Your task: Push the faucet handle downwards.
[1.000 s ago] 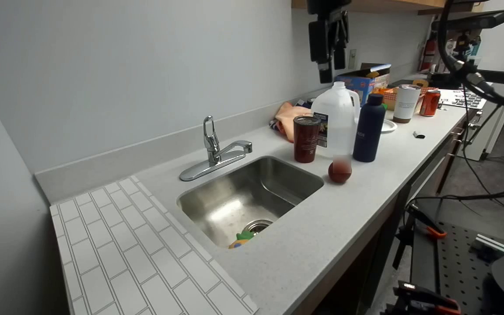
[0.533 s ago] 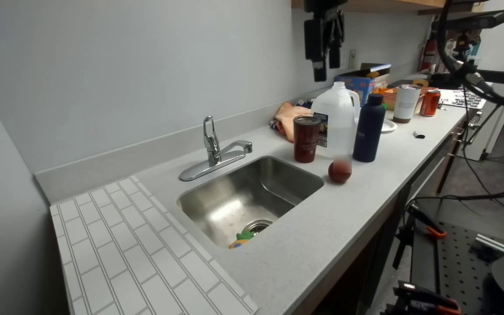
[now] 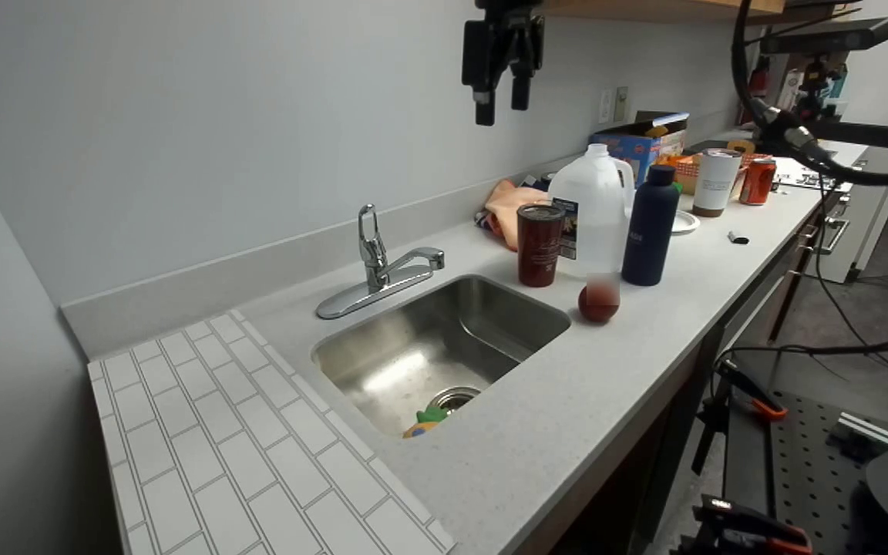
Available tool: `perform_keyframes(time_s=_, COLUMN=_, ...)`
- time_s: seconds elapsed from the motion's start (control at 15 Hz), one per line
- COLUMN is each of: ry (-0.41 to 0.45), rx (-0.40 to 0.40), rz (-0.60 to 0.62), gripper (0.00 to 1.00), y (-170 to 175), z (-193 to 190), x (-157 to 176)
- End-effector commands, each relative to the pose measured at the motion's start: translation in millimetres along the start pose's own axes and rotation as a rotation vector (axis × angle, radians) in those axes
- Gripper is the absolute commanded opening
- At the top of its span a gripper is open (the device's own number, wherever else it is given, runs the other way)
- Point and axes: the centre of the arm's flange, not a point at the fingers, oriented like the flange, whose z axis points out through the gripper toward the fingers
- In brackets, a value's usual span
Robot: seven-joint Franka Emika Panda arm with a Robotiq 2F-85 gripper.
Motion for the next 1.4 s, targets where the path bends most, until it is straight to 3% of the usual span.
perform_keyframes(time_s=0.0, ry=0.078, rx=0.032, rz=0.035, gripper=1.0, y=3, z=5, x=56)
perform_keyframes(time_s=0.47, ry=0.188, rx=0.039, rz=0.121, gripper=1.0, y=-9, z=30, x=135)
perform_keyframes(time_s=0.8, ry=0.196, rx=0.046, rz=0.183, gripper=1.0, y=-11, z=62, x=183)
perform_keyframes(time_s=1.07, ry=0.184, rx=0.017, rz=0.218, gripper=1.0, y=-8, z=93, x=205)
perform_keyframes(time_s=1.33, ry=0.199, rx=-0.014, rz=0.217, gripper=1.0, y=-11, z=101, x=200)
